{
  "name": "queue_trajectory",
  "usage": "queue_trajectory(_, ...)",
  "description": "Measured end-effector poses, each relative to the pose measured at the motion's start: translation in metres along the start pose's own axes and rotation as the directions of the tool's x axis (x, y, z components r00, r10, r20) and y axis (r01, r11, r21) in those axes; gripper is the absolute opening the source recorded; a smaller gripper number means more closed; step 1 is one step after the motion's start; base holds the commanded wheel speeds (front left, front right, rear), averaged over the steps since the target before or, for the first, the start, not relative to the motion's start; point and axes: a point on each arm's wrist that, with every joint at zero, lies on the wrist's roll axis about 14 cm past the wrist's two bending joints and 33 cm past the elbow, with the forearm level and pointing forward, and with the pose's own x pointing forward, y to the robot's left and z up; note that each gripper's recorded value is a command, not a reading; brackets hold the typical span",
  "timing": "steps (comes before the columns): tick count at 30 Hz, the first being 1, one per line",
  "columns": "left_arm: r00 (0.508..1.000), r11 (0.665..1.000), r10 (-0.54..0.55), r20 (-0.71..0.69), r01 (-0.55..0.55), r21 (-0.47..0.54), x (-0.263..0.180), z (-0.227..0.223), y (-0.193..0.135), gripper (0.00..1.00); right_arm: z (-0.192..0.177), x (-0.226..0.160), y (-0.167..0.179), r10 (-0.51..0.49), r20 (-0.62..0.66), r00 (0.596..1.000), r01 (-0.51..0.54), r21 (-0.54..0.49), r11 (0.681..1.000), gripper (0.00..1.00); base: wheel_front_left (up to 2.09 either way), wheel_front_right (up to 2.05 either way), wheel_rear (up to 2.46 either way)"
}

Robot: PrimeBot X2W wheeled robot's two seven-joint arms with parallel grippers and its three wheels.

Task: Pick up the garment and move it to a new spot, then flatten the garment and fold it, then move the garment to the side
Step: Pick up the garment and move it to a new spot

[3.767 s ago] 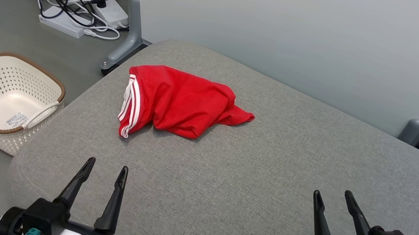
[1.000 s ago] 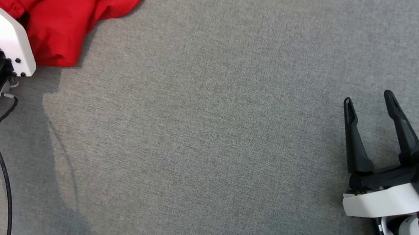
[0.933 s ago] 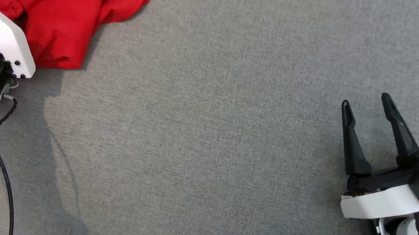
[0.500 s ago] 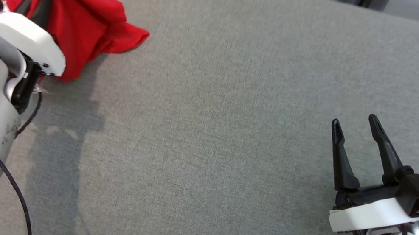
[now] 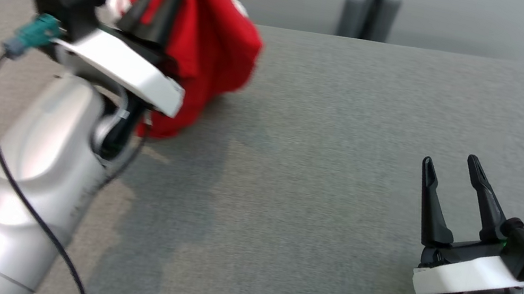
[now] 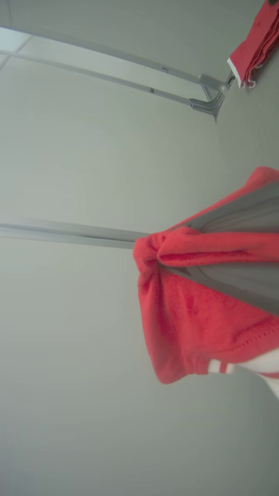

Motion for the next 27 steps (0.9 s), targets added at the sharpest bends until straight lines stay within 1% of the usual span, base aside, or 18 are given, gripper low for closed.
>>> queue_trajectory(3,0.994,0.993,-0.106,0.006,0.107,-0.057,0.012,-0.009,-0.047,0.00,0.007,-0.009,-0.017,-0.053,0.013,0.999,0.053,-0.010,0.999,1.00,0.00,0.00,0.00)
queue_trajectory(5,0.985,0.981,-0.173,-0.004,0.172,-0.088,0.017,-0.019,-0.076,0.00,0.012,-0.014,-0.027,-0.087,0.024,0.996,0.088,-0.016,0.996,1.00,0.00,0.00,0.00)
queue_trajectory(6,0.972,0.968,-0.234,-0.023,0.231,-0.101,0.021,-0.032,-0.102,0.00,0.017,-0.020,-0.040,-0.125,0.034,0.992,0.126,-0.023,0.992,1.00,0.00,0.00,0.00)
queue_trajectory(9,0.946,0.942,-0.319,-0.067,0.309,-0.129,0.023,-0.057,-0.139,0.00,0.020,-0.030,-0.057,-0.180,0.038,0.983,0.182,-0.031,0.983,1.00,0.00,0.00,0.00)
queue_trajectory(13,0.900,0.913,-0.405,-0.159,0.390,-0.122,0.017,-0.098,-0.176,0.00,0.022,-0.044,-0.077,-0.247,0.038,0.968,0.248,-0.037,0.968,1.00,0.00,0.00,0.00)
queue_trajectory(14,0.887,0.906,-0.423,-0.186,0.412,-0.097,0.015,-0.109,-0.184,0.11,0.022,-0.048,-0.082,-0.263,0.037,0.964,0.264,-0.037,0.964,1.00,0.00,0.00,0.00)
queue_trajectory(15,0.876,0.901,-0.434,-0.208,0.426,-0.084,0.013,-0.118,-0.190,0.45,0.023,-0.051,-0.086,-0.276,0.037,0.960,0.277,-0.037,0.960,1.00,0.00,0.00,0.00)
queue_trajectory(16,0.865,0.896,-0.443,-0.234,0.435,-0.088,0.010,-0.129,-0.194,0.89,0.023,-0.054,-0.091,-0.293,0.036,0.955,0.295,-0.039,0.955,1.00,0.00,0.00,0.00)
queue_trajectory(17,0.852,0.892,-0.451,-0.267,0.445,-0.086,0.006,-0.142,-0.198,1.00,0.023,-0.058,-0.096,-0.308,0.034,0.951,0.310,-0.042,0.950,1.00,0.00,0.00,0.00)
queue_trajectory(18,0.833,0.882,-0.465,-0.299,0.464,-0.081,-0.001,-0.155,-0.202,1.00,0.023,-0.062,-0.101,-0.326,0.030,0.945,0.327,-0.045,0.944,1.00,0.00,0.00,0.00)
queue_trajectory(20,0.795,0.859,-0.504,-0.338,0.501,-0.102,-0.012,-0.172,-0.215,1.00,0.022,-0.069,-0.110,-0.356,0.023,0.934,0.356,-0.049,0.933,1.00,0.00,0.00,0.00)
queue_trajectory(22,0.772,0.844,-0.531,-0.348,0.519,-0.136,-0.019,-0.180,-0.225,1.00,0.020,-0.074,-0.116,-0.376,0.016,0.927,0.376,-0.055,0.925,1.00,0.00,0.00,0.00)
queue_trajectory(24,0.773,0.842,-0.536,-0.339,0.519,-0.149,-0.018,-0.178,-0.228,1.00,0.019,-0.076,-0.119,-0.387,0.014,0.922,0.387,-0.055,0.920,1.00,0.00,0.00,0.00)
queue_trajectory(27,0.808,0.863,-0.504,-0.305,0.485,-0.140,-0.010,-0.164,-0.221,1.00,0.020,-0.073,-0.116,-0.378,0.018,0.926,0.378,-0.049,0.925,1.00,0.00,0.00,0.00)
